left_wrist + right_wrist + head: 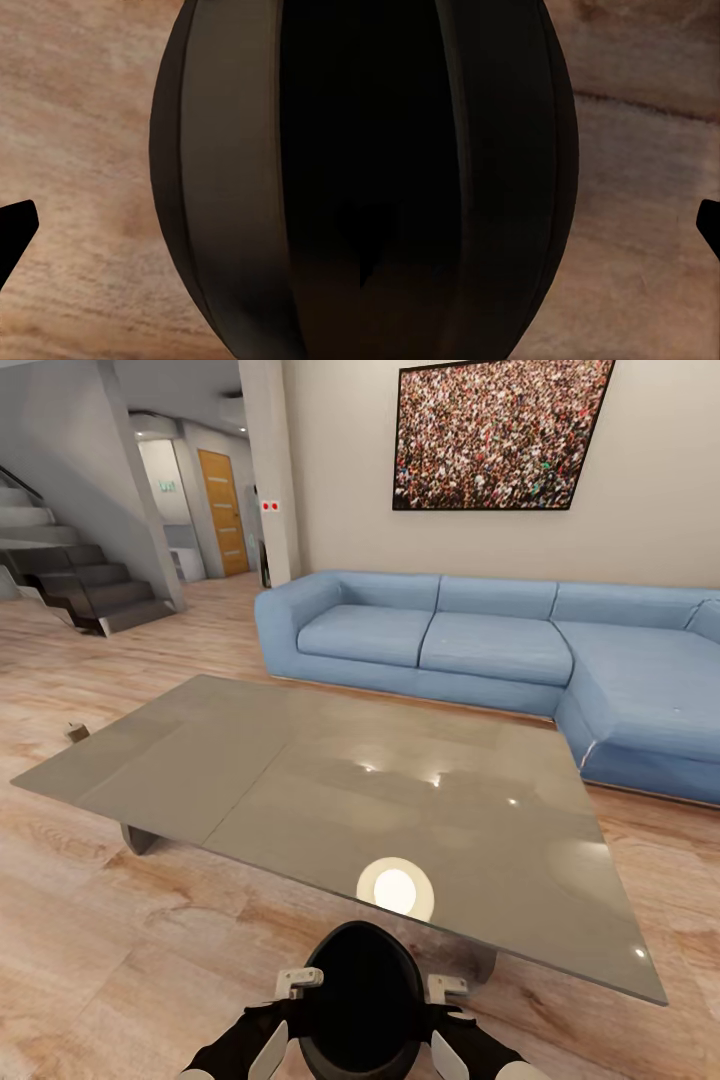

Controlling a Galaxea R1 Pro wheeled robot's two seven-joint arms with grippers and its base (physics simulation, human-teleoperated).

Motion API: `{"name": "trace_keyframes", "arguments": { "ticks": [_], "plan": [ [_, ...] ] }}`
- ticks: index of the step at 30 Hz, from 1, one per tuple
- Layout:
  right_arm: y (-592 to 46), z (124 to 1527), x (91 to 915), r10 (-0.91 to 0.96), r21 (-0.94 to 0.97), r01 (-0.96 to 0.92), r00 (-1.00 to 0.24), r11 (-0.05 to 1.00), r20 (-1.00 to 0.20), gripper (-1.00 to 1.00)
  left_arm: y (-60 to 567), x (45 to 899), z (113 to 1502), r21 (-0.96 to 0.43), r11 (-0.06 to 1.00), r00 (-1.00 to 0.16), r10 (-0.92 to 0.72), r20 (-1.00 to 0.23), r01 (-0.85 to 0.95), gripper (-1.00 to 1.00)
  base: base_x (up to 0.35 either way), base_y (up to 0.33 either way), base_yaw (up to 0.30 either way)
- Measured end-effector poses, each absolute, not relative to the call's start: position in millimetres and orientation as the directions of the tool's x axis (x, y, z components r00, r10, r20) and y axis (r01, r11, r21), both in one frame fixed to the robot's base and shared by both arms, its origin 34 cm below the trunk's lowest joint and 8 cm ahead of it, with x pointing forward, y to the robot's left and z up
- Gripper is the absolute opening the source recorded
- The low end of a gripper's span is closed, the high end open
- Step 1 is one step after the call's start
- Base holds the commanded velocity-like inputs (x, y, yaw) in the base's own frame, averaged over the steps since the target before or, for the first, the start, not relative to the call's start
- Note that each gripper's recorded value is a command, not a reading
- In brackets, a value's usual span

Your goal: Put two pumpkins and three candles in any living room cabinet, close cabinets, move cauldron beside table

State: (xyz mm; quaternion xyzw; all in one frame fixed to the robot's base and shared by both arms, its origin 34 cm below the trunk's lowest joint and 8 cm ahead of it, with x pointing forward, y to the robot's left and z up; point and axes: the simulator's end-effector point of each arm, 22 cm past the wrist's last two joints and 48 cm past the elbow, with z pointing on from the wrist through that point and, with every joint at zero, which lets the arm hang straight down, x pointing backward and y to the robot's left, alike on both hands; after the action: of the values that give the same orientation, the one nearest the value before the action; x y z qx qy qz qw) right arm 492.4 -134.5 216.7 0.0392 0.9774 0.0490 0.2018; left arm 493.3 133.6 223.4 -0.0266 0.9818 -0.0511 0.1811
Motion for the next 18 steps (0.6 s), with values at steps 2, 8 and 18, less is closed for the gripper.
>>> {"name": "trace_keyframes", "arguments": {
  "ticks": [2, 8, 18],
  "plan": [
    [-134, 221, 494, 0.096, 0.112, 0.057, -0.915, 0.992, -0.391, 1.0, 134, 494, 228, -0.11, 0.993, -0.933, -0.071, -0.353, -0.034, 1.0, 0.0, 0.0, 0.0],
    [-134, 235, 497, 0.096, 0.112, 0.057, -0.916, 0.992, -0.391, 1.0, 134, 498, 241, -0.109, 0.993, -0.933, -0.071, -0.352, -0.034, 1.0, 0.0, 0.0, 0.0],
    [-135, 257, 502, 0.096, 0.111, 0.057, -0.916, 0.992, -0.389, 1.0, 135, 503, 263, -0.109, 0.994, -0.933, -0.071, -0.352, -0.034, 1.0, 0.0, 0.0, 0.0]
  ]
}}
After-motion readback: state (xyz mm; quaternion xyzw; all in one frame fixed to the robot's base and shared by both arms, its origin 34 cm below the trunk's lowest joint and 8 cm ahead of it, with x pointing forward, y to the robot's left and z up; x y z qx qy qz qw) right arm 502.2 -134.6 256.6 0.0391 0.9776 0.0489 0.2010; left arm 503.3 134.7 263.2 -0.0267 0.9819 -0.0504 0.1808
